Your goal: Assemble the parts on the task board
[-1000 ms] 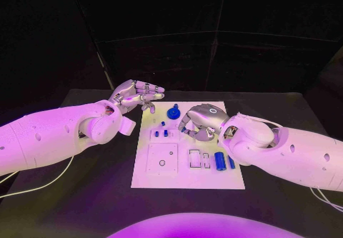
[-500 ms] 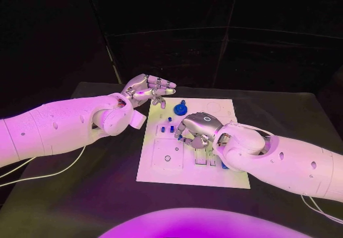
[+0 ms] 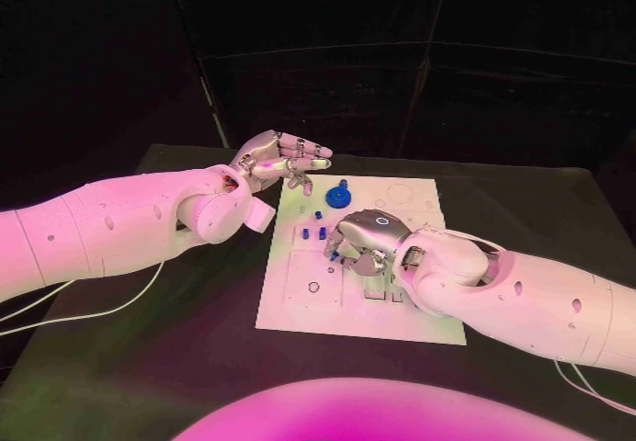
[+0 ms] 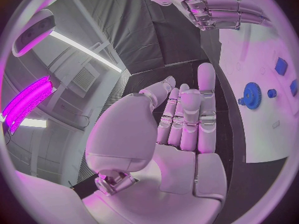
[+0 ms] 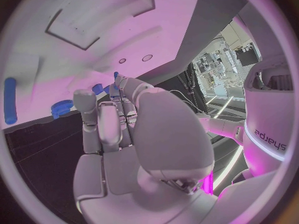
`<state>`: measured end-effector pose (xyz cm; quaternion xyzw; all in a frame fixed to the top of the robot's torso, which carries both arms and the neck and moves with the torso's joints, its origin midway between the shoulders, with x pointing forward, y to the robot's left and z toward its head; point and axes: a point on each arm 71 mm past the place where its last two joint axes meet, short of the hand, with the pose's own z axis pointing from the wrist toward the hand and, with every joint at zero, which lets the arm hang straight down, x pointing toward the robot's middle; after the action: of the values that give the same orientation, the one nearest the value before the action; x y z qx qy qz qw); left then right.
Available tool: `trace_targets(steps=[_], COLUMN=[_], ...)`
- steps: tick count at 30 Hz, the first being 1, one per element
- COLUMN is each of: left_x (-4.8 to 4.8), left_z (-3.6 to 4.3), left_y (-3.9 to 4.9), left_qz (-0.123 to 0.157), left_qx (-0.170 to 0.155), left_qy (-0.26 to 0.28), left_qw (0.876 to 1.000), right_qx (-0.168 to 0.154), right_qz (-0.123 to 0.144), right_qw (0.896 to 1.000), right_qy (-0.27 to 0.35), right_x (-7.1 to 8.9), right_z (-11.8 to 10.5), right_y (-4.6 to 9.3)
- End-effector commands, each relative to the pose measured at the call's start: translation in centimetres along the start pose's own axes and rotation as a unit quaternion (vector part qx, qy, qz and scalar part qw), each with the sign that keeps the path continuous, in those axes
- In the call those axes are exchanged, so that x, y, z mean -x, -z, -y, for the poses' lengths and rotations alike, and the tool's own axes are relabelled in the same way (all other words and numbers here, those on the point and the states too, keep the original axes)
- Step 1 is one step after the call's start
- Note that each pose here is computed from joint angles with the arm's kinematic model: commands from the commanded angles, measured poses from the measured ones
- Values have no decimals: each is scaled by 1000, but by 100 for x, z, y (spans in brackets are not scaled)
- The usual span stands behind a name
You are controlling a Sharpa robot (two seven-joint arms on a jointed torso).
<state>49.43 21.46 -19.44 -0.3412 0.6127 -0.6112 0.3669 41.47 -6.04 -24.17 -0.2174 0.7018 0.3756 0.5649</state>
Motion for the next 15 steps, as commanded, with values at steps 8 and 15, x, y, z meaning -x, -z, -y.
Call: trace_targets(steps=[8, 15], left_x=[-9, -7], left_z=[8, 4], left_y=[-6, -11], left_qz=[-7, -8], left_qx=[0, 1], left_qy=[6, 6], left_qw=[1000, 1000], right_qx=[10, 13], right_qz=[-17, -19], right_qw=[1000, 1000], right_qy=[-3, -7], right_x=[-55, -72], right_z=[-47, -55], right_y=[1, 2])
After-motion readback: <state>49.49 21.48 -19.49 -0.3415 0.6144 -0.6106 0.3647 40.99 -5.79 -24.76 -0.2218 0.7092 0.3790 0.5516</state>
